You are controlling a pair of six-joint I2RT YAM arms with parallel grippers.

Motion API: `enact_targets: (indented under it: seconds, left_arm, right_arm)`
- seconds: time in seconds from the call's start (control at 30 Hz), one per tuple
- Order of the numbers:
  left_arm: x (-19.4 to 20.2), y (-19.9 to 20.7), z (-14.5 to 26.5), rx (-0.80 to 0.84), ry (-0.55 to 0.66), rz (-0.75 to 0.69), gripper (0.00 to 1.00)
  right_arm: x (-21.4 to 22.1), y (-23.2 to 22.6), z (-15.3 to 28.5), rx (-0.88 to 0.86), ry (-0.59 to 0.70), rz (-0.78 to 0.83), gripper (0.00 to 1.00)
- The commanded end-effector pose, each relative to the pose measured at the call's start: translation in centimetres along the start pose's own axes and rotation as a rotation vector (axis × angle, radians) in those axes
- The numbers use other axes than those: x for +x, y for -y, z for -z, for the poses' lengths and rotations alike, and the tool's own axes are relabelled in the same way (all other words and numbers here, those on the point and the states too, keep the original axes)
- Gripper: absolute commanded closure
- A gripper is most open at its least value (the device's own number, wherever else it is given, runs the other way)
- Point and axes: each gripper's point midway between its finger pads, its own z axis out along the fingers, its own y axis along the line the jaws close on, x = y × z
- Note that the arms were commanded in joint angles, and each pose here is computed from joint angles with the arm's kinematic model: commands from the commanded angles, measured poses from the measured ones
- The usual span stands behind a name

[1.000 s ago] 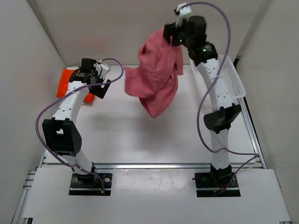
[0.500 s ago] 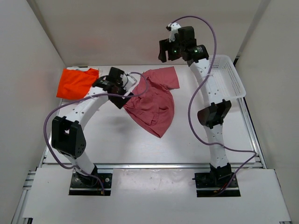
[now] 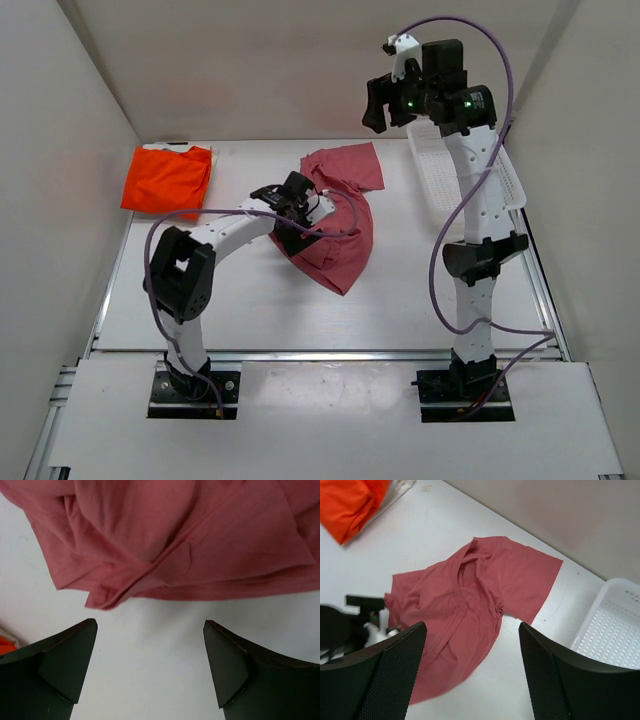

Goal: Fold and stack the t-shirts
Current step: Flatten out the tshirt

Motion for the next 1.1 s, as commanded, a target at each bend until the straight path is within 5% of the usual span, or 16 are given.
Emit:
enact_targets:
  seconds: [0.0, 0.07, 0.13, 0.2, 0.27, 0.4, 0.53, 0.67, 0.8, 0.9, 1.07]
  left_arm:
    - [-1.1, -1.1, -1.4, -0.075, 0.029, -0.045, 0.01]
    - [-0.9, -1.6, -3.1, -0.096, 0.017, -0.036, 0.02]
    - [-1.0, -2.2, -3.7, -0.103, 0.007, -0.01, 0.14]
    - [-1.0, -3.0, -4.0, -0.103, 0.009, 0.023, 0.5]
    - [-1.1, -3.5, -4.2, -0.102, 0.02, 0.037, 0.73]
    - [0.3, -5.0, -4.7, -0.157, -0.018, 0.043, 1.0]
    - [-0.6, -7.5, -2.6, -0.172, 0.049, 0.129, 1.0]
    - [-5.1, -14.2, 5.2, -0.236, 0.288, 0.318, 1.0]
    - [-4.1, -23.8, 11.6, -0.353, 0.492, 0.634, 1.0]
    - [-0.9, -28.3, 11.3, -0.458, 0.465, 0.787, 1.0]
    - [1.3, -26.5, 8.0, -0.467, 0.307, 0.755, 0.27]
  right_arm:
    - [1.4, -0.7, 2.0, -0.116, -0.048, 0.025, 0.22]
    - [2.0, -0.5, 1.2, -0.138, -0.061, -0.03, 0.25]
    - [0.8, -0.8, 1.0, -0.158, -0.015, -0.036, 0.26]
    - [0.2, -1.7, 1.2, -0.174, 0.003, -0.006, 0.25]
    - [-0.2, -1.8, 1.9, -0.163, 0.016, 0.044, 0.25]
    - [-0.5, -1.2, 2.8, -0.152, 0.028, 0.029, 0.25]
    - [-0.6, -0.6, 4.0, -0.138, 0.029, 0.027, 0.25]
    - [-0.9, -2.7, 6.7, -0.172, 0.036, 0.117, 0.25]
    - [0.6, -6.5, 8.6, -0.282, -0.021, 0.179, 0.24]
    - [1.9, -7.1, 8.1, -0.319, -0.061, 0.175, 0.24]
    - [0.7, -7.4, 7.6, -0.312, -0.018, 0.248, 0.24]
